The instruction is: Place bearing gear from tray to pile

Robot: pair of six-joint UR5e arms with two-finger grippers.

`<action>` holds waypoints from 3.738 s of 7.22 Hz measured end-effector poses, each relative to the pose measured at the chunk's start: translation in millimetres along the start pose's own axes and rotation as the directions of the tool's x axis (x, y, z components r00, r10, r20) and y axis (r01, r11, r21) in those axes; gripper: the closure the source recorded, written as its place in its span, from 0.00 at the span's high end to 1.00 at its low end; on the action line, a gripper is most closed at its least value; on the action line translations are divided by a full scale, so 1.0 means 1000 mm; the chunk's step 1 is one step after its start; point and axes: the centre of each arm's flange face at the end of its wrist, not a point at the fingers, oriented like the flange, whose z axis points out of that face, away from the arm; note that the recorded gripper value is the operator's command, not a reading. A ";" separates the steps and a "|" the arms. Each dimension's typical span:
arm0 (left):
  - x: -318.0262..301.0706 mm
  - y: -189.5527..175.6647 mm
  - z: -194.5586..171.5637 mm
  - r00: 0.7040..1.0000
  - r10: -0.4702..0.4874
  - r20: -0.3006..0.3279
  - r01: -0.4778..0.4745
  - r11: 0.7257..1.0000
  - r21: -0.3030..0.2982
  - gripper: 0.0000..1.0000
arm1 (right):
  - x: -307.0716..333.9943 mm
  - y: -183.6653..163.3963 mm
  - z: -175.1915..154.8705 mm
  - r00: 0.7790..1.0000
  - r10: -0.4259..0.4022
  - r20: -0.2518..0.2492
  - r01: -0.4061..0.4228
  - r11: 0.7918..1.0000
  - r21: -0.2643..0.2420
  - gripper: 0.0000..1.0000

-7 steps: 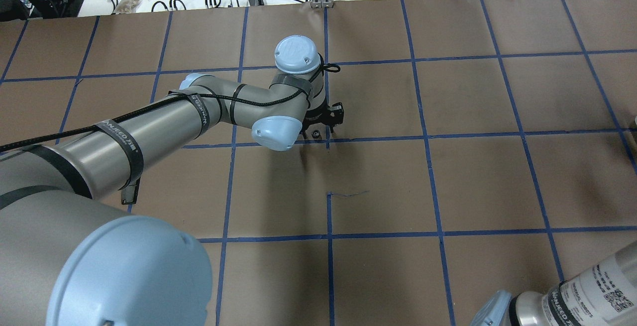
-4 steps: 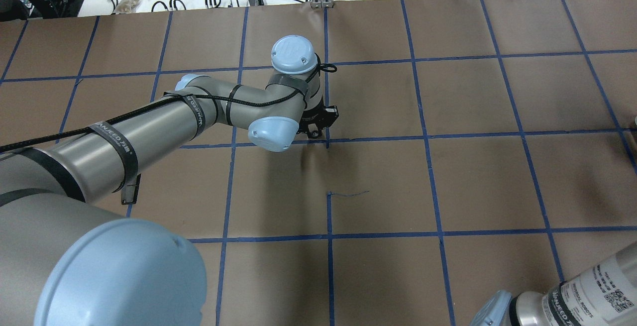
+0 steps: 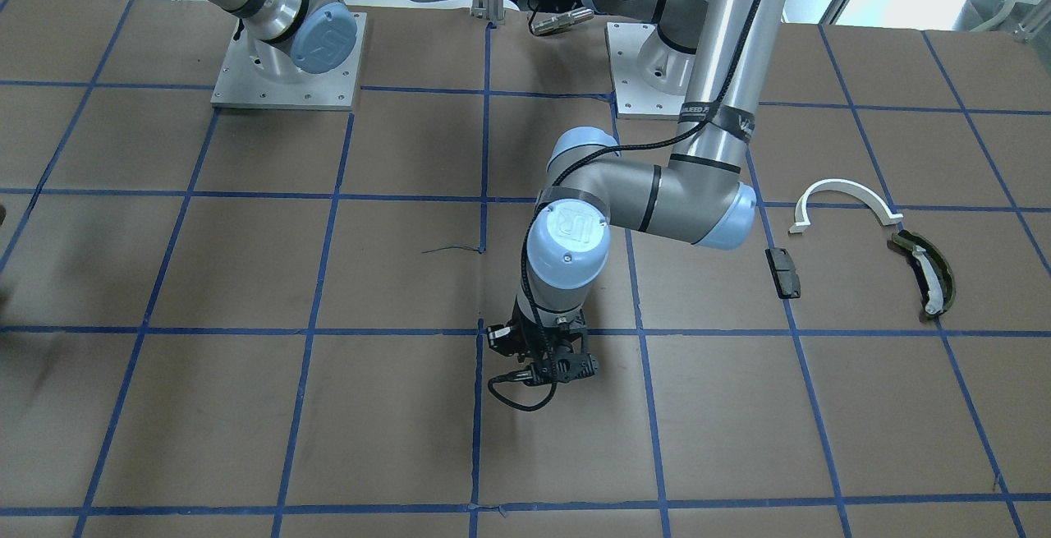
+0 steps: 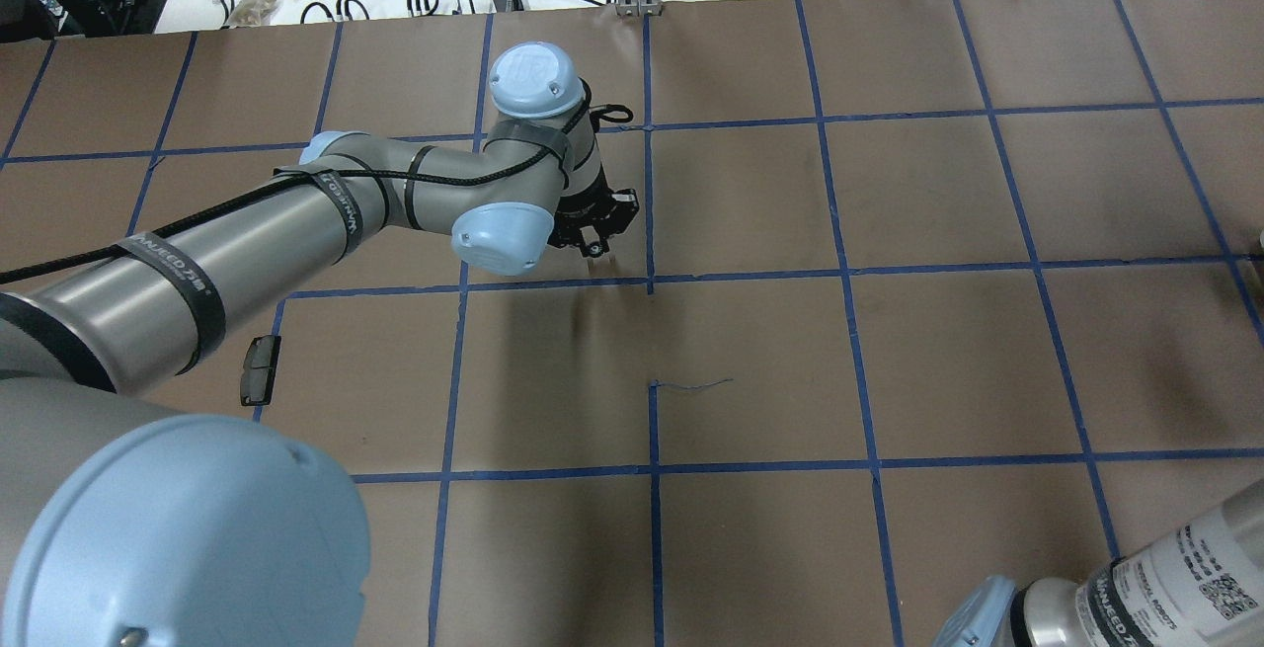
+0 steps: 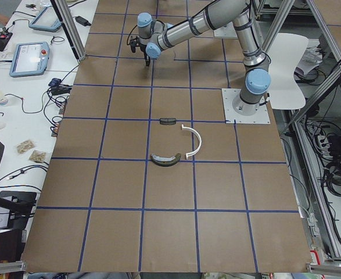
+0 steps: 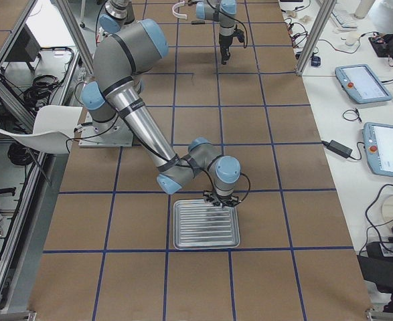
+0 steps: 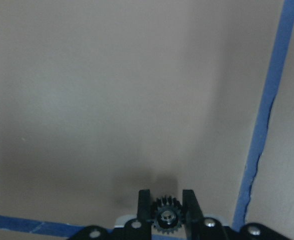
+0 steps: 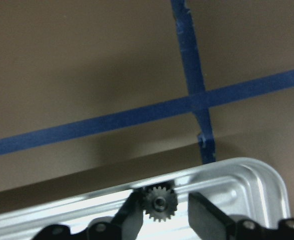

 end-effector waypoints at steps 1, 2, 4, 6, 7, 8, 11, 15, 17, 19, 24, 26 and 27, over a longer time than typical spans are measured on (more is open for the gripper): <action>-0.025 -0.011 -0.012 1.000 -0.006 -0.001 0.006 1.000 -0.025 0.08 | 0.000 0.001 -0.002 1.000 0.003 -0.003 -0.003 1.000 -0.002 0.30; -0.061 -0.023 -0.026 1.000 -0.004 0.010 0.005 0.999 -0.054 0.08 | 0.000 0.001 -0.005 1.000 0.007 -0.007 -0.007 1.000 -0.006 0.30; -0.138 -0.046 -0.057 0.997 0.063 0.040 -0.060 0.996 -0.070 0.08 | 0.000 0.003 -0.022 1.000 0.016 -0.022 -0.016 0.999 -0.030 0.30; -0.235 -0.068 -0.087 0.969 0.211 0.128 -0.203 0.977 -0.073 0.08 | 0.000 0.004 -0.042 0.998 0.045 -0.042 -0.046 0.998 -0.043 0.30; -0.291 -0.076 -0.099 0.955 0.263 0.137 -0.254 0.964 -0.081 0.08 | 0.001 0.000 -0.051 0.996 0.069 -0.053 -0.071 0.997 -0.040 0.30; -0.344 -0.080 -0.106 0.938 0.321 0.130 -0.311 0.946 -0.096 0.08 | 0.003 -0.013 -0.064 0.993 0.101 -0.062 -0.103 0.994 -0.034 0.30; -0.478 -0.071 -0.083 0.932 0.356 0.067 -0.343 0.927 -0.153 0.08 | 0.023 -0.113 -0.138 0.974 0.179 -0.136 -0.185 0.982 -0.032 0.31; -0.487 -0.037 -0.047 0.942 0.337 -0.008 -0.331 0.919 -0.215 0.46 | 0.003 -0.322 -0.232 0.881 0.448 -0.152 -0.444 0.894 0.059 0.35; -0.485 -0.031 -0.043 0.945 0.328 -0.015 -0.323 0.920 -0.224 1.00 | -0.022 -0.439 -0.237 0.765 0.637 -0.099 -0.627 0.771 0.111 0.34; -0.480 -0.034 -0.044 0.948 0.317 -0.008 -0.311 0.924 -0.224 1.00 | -0.052 -0.549 -0.214 0.596 0.803 -0.010 -0.797 0.592 0.122 0.33; -0.382 -0.053 -0.101 0.917 0.398 0.032 -0.383 0.900 -0.208 1.00 | -0.117 -0.735 -0.089 0.327 0.935 0.137 -0.945 0.319 0.077 0.99; -0.304 -0.047 -0.113 0.910 0.409 0.062 -0.393 0.901 -0.182 1.00 | -0.115 -0.745 -0.075 0.321 0.937 0.138 -0.947 0.313 0.078 1.00; -0.278 -0.043 -0.116 0.912 0.406 0.060 -0.392 0.905 -0.166 1.00 | -0.111 -0.740 -0.083 0.313 0.940 0.137 -0.949 0.305 0.078 1.00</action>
